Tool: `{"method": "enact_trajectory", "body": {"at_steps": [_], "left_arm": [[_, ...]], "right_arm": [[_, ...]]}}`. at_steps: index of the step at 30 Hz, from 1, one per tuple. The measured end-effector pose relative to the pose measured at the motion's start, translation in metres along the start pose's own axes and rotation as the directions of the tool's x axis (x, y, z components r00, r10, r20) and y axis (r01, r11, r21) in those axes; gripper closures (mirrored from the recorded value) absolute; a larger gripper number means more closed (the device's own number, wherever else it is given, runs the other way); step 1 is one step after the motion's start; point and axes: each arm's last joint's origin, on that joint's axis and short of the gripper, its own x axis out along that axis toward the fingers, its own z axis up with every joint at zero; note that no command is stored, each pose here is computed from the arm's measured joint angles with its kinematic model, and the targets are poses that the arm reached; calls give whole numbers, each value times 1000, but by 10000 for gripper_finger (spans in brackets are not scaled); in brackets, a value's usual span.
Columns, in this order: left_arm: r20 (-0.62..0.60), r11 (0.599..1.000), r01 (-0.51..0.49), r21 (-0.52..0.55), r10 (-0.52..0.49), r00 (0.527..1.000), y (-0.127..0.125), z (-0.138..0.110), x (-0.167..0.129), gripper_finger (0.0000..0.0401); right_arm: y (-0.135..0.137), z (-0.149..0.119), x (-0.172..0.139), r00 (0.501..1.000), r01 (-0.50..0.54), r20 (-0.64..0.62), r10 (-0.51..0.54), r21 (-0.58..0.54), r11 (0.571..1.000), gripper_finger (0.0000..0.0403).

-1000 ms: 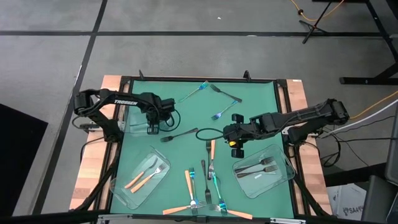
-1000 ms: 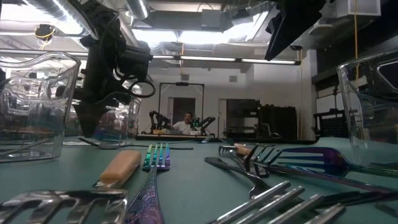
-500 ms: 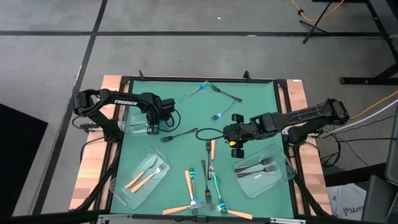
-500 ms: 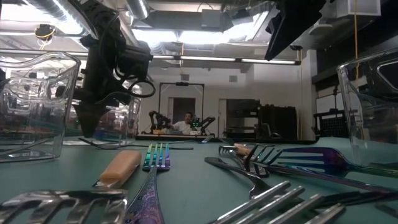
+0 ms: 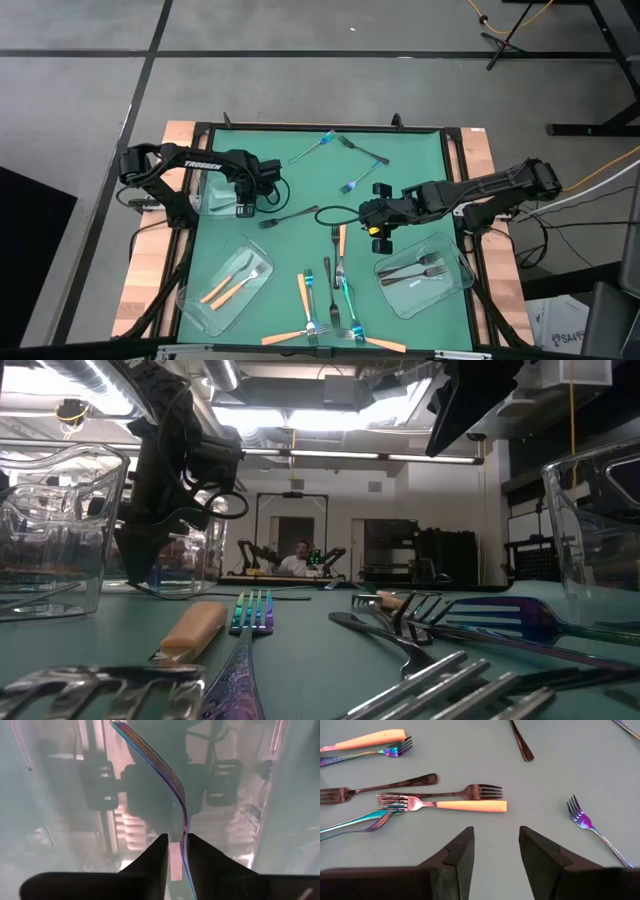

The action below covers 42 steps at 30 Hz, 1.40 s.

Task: Sort silverware by color (type)
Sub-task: Put the blue fork into the top transparent bin

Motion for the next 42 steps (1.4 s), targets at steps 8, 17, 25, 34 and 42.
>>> {"method": "enact_trajectory", "body": {"at_steps": [8, 17, 25, 34, 42], "left_arm": [[-4, 1000, 3, 0, -3, 1000, 0, 1, -2, 323], [9, 1000, -10, -1, 11, 1000, 4, 7, -14, 335], [-40, 1000, 15, -18, -16, 999, 6, 8, -35, 346], [55, 999, -5, -43, 7, 998, -2, 25, -71, 342], [197, 997, -17, -73, 31, 980, -14, 43, -99, 342]], "right_arm": [[0, 0, 0, 1000, -1, 0, 1, -1, 1000, 256], [0, 0, 0, 1000, -1, 1, 1, 21, 1000, 256], [-3, 1, 0, 996, 83, 17, -86, 115, 990, 256], [-42, 5, 4, 964, 235, 8, -265, 438, 868, 256], [-95, 2, 5, 934, 278, -50, -354, 726, 629, 256]]}}
